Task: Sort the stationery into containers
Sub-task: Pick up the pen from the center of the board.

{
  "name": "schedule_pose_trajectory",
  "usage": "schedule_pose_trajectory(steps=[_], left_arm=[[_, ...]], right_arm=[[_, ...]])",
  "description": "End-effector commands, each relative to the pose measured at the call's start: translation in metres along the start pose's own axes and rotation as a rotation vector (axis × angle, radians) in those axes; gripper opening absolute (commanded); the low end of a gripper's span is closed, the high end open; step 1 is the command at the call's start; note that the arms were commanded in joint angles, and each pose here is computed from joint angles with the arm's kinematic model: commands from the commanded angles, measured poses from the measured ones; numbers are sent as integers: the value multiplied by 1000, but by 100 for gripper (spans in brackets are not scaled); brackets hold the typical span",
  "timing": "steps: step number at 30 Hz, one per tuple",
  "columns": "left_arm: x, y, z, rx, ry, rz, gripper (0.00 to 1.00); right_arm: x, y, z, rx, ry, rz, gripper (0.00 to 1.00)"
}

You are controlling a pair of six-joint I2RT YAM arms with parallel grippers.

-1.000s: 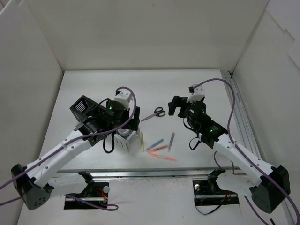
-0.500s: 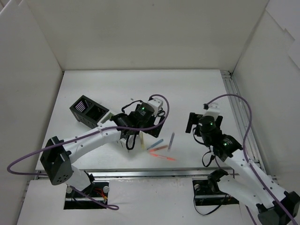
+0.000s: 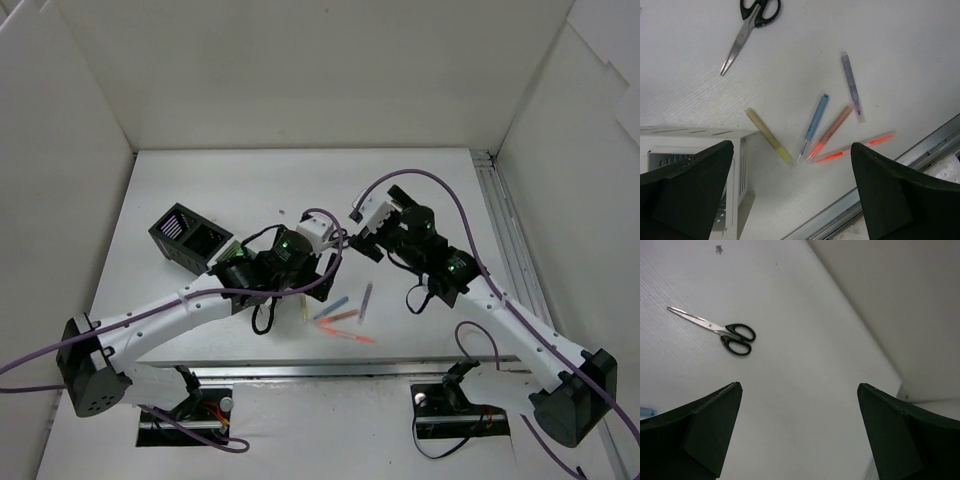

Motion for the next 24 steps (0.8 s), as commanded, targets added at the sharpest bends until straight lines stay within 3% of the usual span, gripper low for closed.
schedule_pose_trajectory(steps=[1,2,3,6,12,17,24], left_arm=[[16,8,30,49,-114,66,99],[15,9,33,57,-118,77,100],[16,13,39,82,-138,94,100],[9,21,46,151,-134,136,100],[-2,32,66,289,-98,208,99],[-12,37,80,339,-81,265,100],[-24,44,90,452,-26,340,99]], right_arm=[[54,-30,-8,87,-248,413,98],[72,-41,-5,92,-281,443,98],[58,-37,-15,214,-214,528,98],[67,-45,-26,352,-192,724,98],[14,-13,-46,747,-32,940,98],[-30,22,-36,1087,57,896,90],[-77,59,-39,1327,104,723,89]])
Point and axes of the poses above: each gripper's point midway between its finger pads, its own z axis back along the fingers, its own y axis along the line the jaws close on, x = y × z, the point moved 8 cm from there along z, back along the fingers, and after that the axes turned 4 degrees about -z, right-handed, at the moved point
